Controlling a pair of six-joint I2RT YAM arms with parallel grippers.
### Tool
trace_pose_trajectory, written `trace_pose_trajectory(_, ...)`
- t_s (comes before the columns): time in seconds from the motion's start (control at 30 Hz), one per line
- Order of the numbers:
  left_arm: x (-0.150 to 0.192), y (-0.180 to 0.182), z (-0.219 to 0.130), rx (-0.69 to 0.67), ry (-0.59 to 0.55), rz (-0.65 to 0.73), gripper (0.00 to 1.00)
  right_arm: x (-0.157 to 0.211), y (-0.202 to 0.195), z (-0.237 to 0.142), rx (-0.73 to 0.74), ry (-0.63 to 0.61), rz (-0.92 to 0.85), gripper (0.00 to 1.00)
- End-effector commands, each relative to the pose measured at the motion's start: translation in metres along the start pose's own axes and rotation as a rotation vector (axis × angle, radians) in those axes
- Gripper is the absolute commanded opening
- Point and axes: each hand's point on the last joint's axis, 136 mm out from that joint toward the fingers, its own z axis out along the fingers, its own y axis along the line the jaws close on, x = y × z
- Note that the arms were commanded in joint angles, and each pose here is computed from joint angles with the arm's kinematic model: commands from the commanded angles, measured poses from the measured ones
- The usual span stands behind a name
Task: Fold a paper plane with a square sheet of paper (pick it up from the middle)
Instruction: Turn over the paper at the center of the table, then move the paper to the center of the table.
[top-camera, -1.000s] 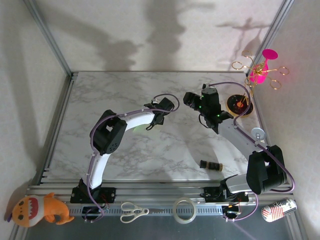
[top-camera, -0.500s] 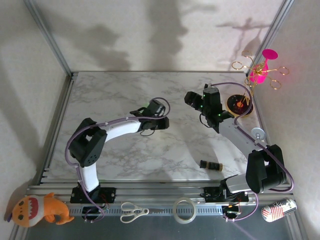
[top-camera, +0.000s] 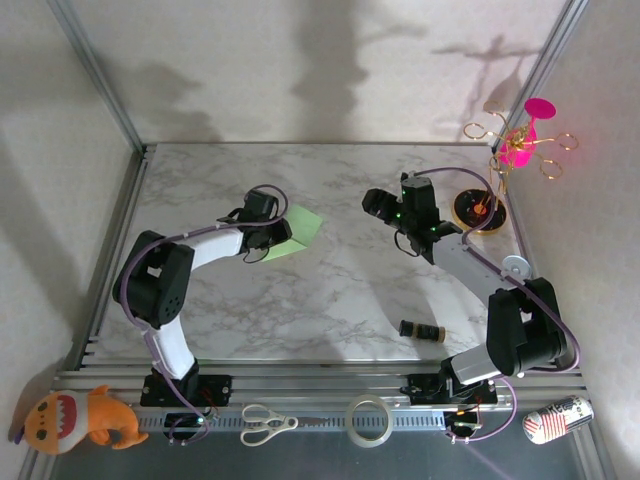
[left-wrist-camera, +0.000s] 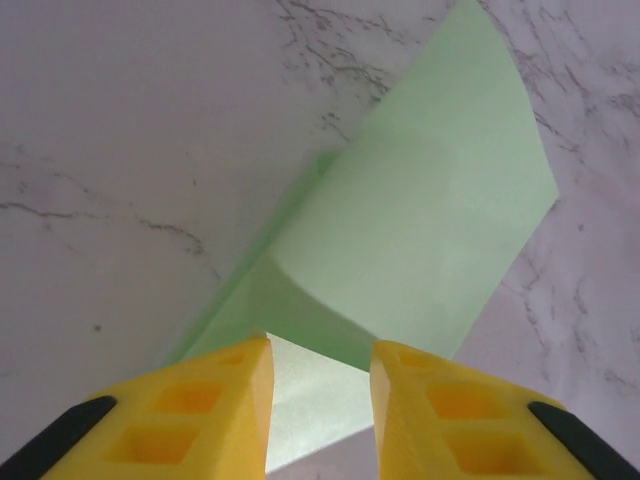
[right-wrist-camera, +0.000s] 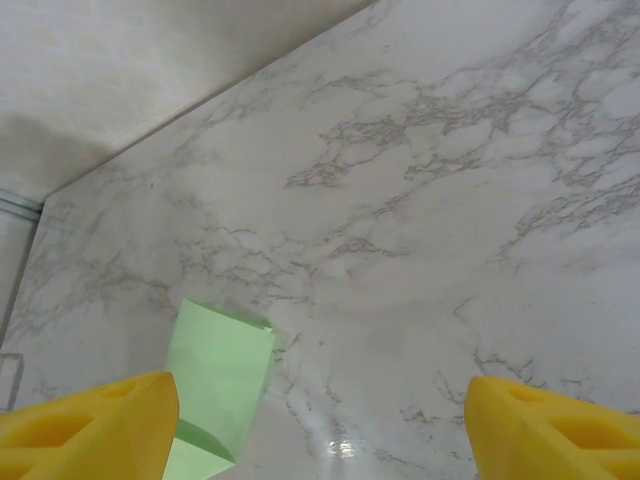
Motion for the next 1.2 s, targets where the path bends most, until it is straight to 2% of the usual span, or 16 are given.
trace_pose_trajectory(0.0, 0.004, 0.007, 0.012, 0.002, 0.018, -0.026, 0.3, 0.002, 0.002, 0.006, -0.022, 0.014, 0.015, 0.76)
trace_pose_trajectory(0.23, 0.018, 0.012, 0.016, 0.017, 0.053, -0.025, 0.3, 0.016, 0.007, 0.012, -0.069, 0.074, 0.066, 0.75)
trace_pose_trajectory(0.4, 0.036, 0.002, 0.02, 0.063, 0.105, 0.026, 0.28, 0.029, 0.008, 0.017, -0.095, 0.121, 0.101, 0.74)
trace_pose_trajectory(0.63, 0.058, -0.032, 0.023, 0.13, 0.136, 0.108, 0.27, 0.058, 0.002, 0.019, -0.117, 0.204, 0.184, 0.73)
trace_pose_trajectory(0.77, 0.072, -0.051, 0.03, 0.159, 0.164, 0.136, 0.27, 0.083, -0.001, 0.021, -0.124, 0.273, 0.275, 0.67)
trace_pose_trajectory(0.93, 0.071, -0.054, 0.032, 0.142, 0.159, 0.153, 0.26, 0.121, -0.002, 0.03, -0.119, 0.382, 0.357, 0.59)
trace_pose_trajectory(1.17, 0.053, -0.079, 0.002, 0.213, 0.115, 0.138, 0.29, 0.152, 0.009, 0.046, -0.134, 0.479, 0.378, 0.55)
